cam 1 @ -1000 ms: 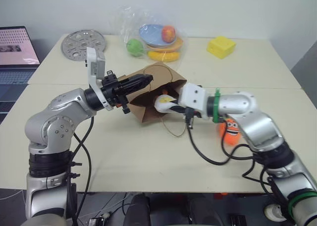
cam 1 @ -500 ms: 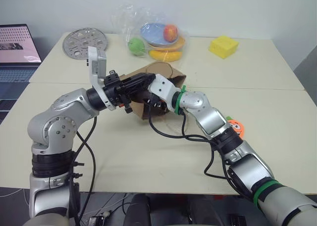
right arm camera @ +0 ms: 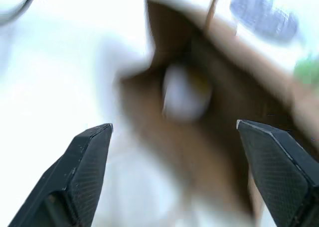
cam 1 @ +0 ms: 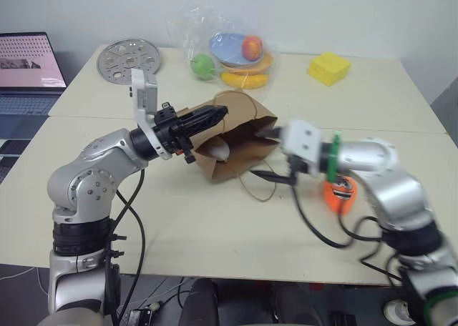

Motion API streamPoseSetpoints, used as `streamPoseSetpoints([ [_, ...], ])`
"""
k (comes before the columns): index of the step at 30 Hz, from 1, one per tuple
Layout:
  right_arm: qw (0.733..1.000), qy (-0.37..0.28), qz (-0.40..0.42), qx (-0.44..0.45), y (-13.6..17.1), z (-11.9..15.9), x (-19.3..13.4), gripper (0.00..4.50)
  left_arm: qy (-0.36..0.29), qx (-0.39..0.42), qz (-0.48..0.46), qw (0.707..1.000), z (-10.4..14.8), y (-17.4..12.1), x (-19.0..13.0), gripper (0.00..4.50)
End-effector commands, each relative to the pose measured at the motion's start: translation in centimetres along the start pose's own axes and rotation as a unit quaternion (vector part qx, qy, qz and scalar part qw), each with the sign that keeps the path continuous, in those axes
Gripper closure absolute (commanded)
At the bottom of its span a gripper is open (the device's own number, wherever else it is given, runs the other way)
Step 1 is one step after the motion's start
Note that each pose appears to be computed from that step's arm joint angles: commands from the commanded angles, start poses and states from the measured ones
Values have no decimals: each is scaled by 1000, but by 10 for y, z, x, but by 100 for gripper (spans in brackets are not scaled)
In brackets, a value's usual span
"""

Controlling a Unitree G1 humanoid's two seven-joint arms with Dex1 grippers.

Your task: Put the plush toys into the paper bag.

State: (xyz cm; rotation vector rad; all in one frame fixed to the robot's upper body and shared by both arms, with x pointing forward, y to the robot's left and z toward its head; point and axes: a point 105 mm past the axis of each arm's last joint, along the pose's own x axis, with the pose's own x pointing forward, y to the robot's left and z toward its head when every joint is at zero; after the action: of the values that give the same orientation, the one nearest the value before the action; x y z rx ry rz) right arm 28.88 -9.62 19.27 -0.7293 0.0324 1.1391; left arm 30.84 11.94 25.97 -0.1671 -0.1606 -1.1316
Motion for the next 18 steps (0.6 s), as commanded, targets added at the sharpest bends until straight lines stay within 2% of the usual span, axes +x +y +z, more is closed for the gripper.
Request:
streamPoseSetpoints([
  [1, 998, 61, -6, 0, 4, -19, -29, 33, -5, 18, -10, 1000, 6, -5, 1, 450],
  [7, 976, 213, -36, -12, 4, -83, -56, 33, -4, 19, -10, 1000, 7, -3, 1, 450],
  [13, 964, 255, -70, -33, -4, -114, -55, 33, -2, 21, -9, 1000, 7, -4, 1, 450],
  [16, 963, 256, -78, -31, -7, -117, -56, 95, -2, 23, -4, 1000, 8, -3, 0, 450],
  [18, 963, 254, -76, -38, -8, -116, -56, 161, -2, 24, -2, 1000, 7, -4, -1, 450],
])
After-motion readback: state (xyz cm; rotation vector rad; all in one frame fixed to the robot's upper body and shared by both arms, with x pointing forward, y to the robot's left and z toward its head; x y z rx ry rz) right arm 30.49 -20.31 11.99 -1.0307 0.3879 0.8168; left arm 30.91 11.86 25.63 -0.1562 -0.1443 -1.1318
